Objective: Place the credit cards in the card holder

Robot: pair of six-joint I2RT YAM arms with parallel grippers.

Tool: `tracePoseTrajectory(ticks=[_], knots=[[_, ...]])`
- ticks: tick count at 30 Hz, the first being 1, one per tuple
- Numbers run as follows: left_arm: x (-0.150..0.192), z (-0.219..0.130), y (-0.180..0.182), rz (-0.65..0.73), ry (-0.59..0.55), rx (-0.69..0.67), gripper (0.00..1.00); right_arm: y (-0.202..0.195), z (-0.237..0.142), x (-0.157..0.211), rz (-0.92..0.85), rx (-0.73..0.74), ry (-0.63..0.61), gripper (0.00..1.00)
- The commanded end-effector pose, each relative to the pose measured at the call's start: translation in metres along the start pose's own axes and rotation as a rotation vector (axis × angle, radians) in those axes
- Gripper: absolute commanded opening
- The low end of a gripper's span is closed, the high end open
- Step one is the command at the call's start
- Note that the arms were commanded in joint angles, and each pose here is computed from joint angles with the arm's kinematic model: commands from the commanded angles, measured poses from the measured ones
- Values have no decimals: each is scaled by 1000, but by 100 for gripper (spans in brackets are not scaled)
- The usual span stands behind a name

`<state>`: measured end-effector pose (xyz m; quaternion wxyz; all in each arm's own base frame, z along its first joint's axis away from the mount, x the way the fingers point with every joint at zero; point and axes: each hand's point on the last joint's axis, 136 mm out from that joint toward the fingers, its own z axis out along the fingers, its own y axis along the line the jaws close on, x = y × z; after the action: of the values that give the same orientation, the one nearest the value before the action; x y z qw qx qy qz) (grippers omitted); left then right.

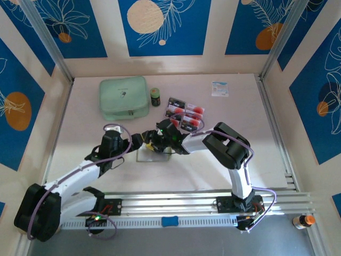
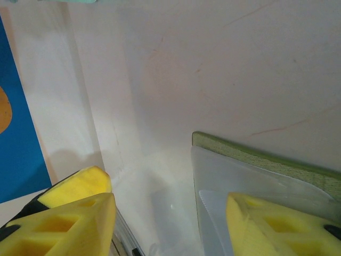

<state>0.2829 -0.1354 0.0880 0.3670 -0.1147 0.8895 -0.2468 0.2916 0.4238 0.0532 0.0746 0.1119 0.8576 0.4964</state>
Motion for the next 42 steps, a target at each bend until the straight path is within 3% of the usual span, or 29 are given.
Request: tracePoseTrajectory(ticks=[1, 21, 28, 31, 38, 40, 42], knots=[[43, 4, 41, 46, 156, -156, 100, 20, -14, -4, -30, -61, -10, 58], [55, 25, 34, 86, 230, -162, 100, 31, -66, -13, -141, -48, -96, 58], [52, 23, 30, 74, 220, -152, 100, 15, -87, -18, -157, 16, -134, 55], [44, 19, 24, 67, 202, -145, 100, -1, -95, -15, -161, 75, -138, 46], [10, 6, -6, 66, 133, -90, 100, -33, -109, -7, -178, 219, -129, 8], [3, 4, -14, 69, 127, -71, 100, -36, -109, -6, -189, 243, -119, 1], [-2, 4, -22, 67, 128, -55, 100, -36, -106, -5, -205, 253, -109, 0]])
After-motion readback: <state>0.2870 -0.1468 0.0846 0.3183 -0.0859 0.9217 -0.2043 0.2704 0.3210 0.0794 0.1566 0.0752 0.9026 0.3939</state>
